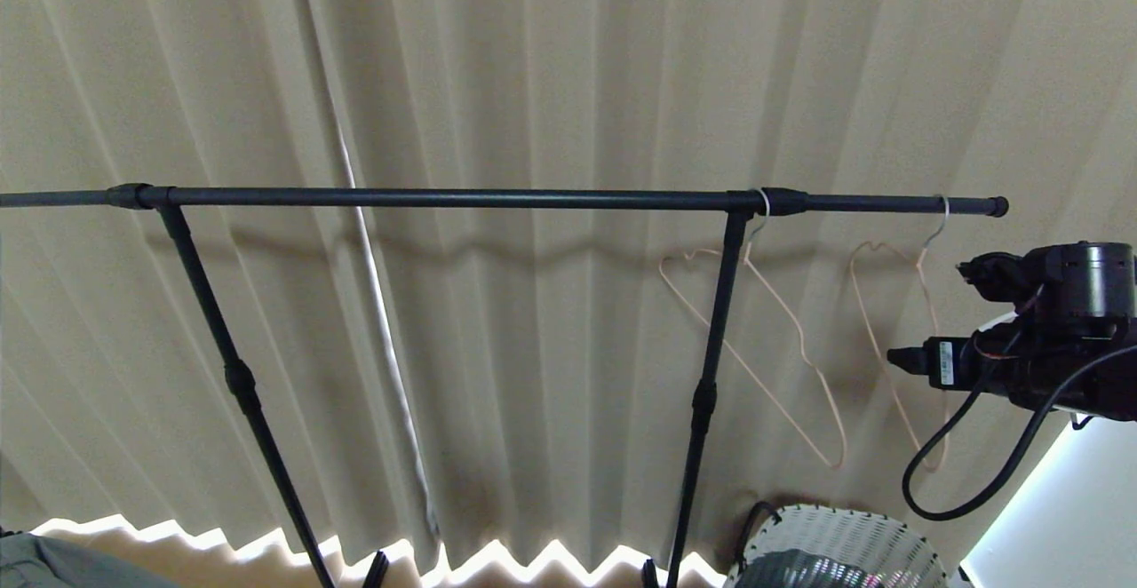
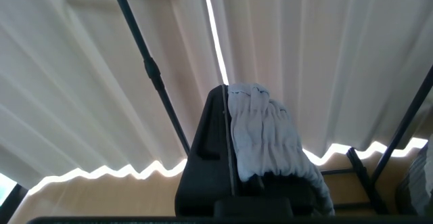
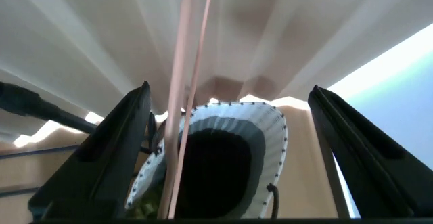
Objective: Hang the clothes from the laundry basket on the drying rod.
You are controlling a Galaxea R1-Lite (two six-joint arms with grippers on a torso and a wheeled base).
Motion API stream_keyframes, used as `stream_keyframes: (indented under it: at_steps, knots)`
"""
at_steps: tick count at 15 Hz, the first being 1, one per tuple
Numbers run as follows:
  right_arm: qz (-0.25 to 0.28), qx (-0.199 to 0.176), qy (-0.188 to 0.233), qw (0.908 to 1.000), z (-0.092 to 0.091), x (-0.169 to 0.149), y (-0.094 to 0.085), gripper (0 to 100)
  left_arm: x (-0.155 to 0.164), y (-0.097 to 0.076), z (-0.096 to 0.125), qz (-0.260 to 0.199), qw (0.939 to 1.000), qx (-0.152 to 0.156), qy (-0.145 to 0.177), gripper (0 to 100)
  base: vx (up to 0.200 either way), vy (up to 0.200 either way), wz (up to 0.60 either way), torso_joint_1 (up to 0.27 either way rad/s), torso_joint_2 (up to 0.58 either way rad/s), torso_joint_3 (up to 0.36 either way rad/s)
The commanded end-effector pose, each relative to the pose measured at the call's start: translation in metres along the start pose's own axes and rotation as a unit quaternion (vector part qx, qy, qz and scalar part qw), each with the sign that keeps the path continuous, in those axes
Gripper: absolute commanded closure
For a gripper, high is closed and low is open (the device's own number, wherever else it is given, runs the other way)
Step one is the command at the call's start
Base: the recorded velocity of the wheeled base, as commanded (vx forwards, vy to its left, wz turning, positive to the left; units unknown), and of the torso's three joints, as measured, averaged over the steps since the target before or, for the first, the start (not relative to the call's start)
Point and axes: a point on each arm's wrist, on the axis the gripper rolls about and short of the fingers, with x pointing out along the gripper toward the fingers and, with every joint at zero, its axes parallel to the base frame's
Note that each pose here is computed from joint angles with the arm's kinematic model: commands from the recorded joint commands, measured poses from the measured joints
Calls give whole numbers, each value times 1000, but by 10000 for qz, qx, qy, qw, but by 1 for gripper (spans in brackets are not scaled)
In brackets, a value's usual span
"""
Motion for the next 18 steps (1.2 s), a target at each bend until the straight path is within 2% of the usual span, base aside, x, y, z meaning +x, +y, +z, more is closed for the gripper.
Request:
stream_keyframes:
  at_steps: [1, 3, 4, 7, 13, 15, 18]
  knots:
    - [-6, -2, -18, 10000, 0, -2, 0, 0, 0, 0, 0, -1, 10000, 1, -5, 100, 0, 0, 0, 0, 0, 0]
    - [-4, 1, -41, 10000, 1, -2, 0, 0, 0, 0, 0, 7, 10000, 0, -3, 100, 0, 0, 0, 0, 0, 0]
    - [4, -4, -56, 10000, 2, -2, 0, 100, 0, 0, 0, 8, 10000, -1, -11, 100, 0, 0, 0, 0, 0, 0]
    - [-1, -105, -102, 9999, 4, -2, 0, 100, 0, 0, 0, 8, 10000, -1, -11, 100, 0, 0, 0, 0, 0, 0]
    - [32, -48, -271, 9996, 11, -10, -3, 100, -1, 0, 0, 14, 10000, 3, -41, 100, 0, 0, 0, 0, 0, 0]
    - [323, -18, -508, 9982, 16, -29, -4, 100, -1, 0, 0, 13, 10000, -4, -33, 100, 0, 0, 0, 0, 0, 0]
    - [407, 11, -617, 9973, 9, -49, -7, 100, -1, 0, 0, 9, 10000, 3, -50, 100, 0, 0, 0, 0, 0, 0]
